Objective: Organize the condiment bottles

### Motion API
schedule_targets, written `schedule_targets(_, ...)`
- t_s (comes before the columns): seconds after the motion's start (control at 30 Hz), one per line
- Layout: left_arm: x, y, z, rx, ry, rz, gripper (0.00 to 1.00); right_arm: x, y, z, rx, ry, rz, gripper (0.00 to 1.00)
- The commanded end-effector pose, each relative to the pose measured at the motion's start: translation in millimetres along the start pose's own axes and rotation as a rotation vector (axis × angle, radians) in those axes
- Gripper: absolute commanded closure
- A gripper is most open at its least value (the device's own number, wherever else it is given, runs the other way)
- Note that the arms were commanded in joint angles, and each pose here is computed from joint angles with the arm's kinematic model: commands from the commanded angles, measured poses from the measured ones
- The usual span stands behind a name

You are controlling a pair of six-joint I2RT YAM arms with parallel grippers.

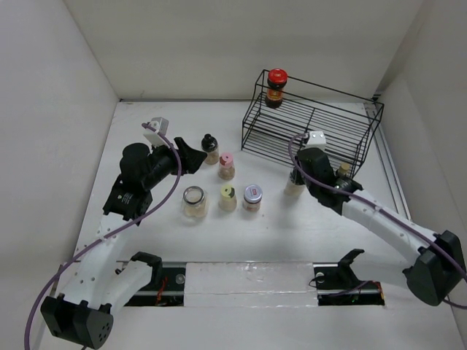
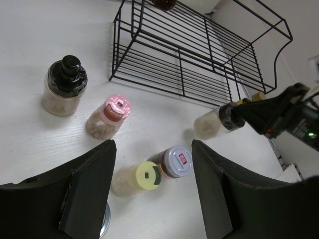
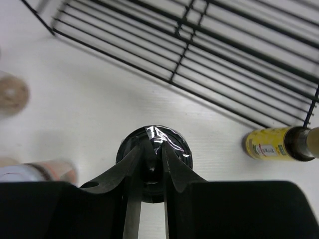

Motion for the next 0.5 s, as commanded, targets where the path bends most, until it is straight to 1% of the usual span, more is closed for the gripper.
schedule_targets(0.0, -6.9, 20.9, -2.6, -0.069, -0.034, 0.039, 0.42, 32.9, 87.3, -49.1, -0.243, 0.162, 0.11, 0.86)
schedule_targets(0.03, -6.9, 20.9, -2.6, -0.069, -0.034, 0.039, 0.42, 39.6, 109.2, -63.8, -0.287, 0.205, 0.143, 0.86)
schedule_targets(0.1, -6.9, 20.9, -2.6, -0.069, -0.034, 0.039, 0.42, 51.4, 137.8, -85.2, -0.357, 0.302, 0.165, 0.86)
schedule_targets(0.13, -6.9, 20.9, -2.6, -0.069, -0.034, 0.039, 0.42, 55.5, 164.3, -100.9, -0.416, 0.34, 0.187, 0.86)
schedule_targets(0.23, -6.9, 20.9, -2.6, -0.069, -0.034, 0.039, 0.42, 58.4, 210.7, -111.5, -0.516, 0.366, 0.221, 0.87)
schedule_targets(0.27, -6.9, 20.9, -2.6, -0.069, -0.034, 0.039, 0.42, 63.7, 232.5, -112.9, -0.557, 0.373, 0.228, 0.87)
schedule_targets(0.33, -6.9, 20.9, -2.6, -0.069, -0.034, 0.039, 0.42, 61.8, 262.7, -107.1, -0.609, 0.378, 0.244, 0.87)
schedule_targets(0.37, -8.1, 20.6, -2.8, -0.067, -0.043, 0.039, 0.42, 64.3, 291.9, -119.4, -0.67, 0.403, 0.265, 0.87)
schedule_targets(0.4, -8.1, 20.6, -2.8, -0.067, -0.043, 0.039, 0.42, 71.7, 297.1, -93.9, -0.648, 0.38, 0.242, 0.88)
schedule_targets(0.47, -9.3, 22.2, -4.9, -0.075, -0.045, 0.042, 0.42, 68.6, 320.5, -79.1, -0.678, 0.348, 0.237, 0.89)
Point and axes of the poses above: each gripper's point midway between its finger pads, its own z axis out along the fingers, its own x axis along the line the jaws close on, y = z × x, the point moved 4 cm from there along -z, back along the fingers, and after that the axes turned 14 degrees about z, right-handed, at the moved point
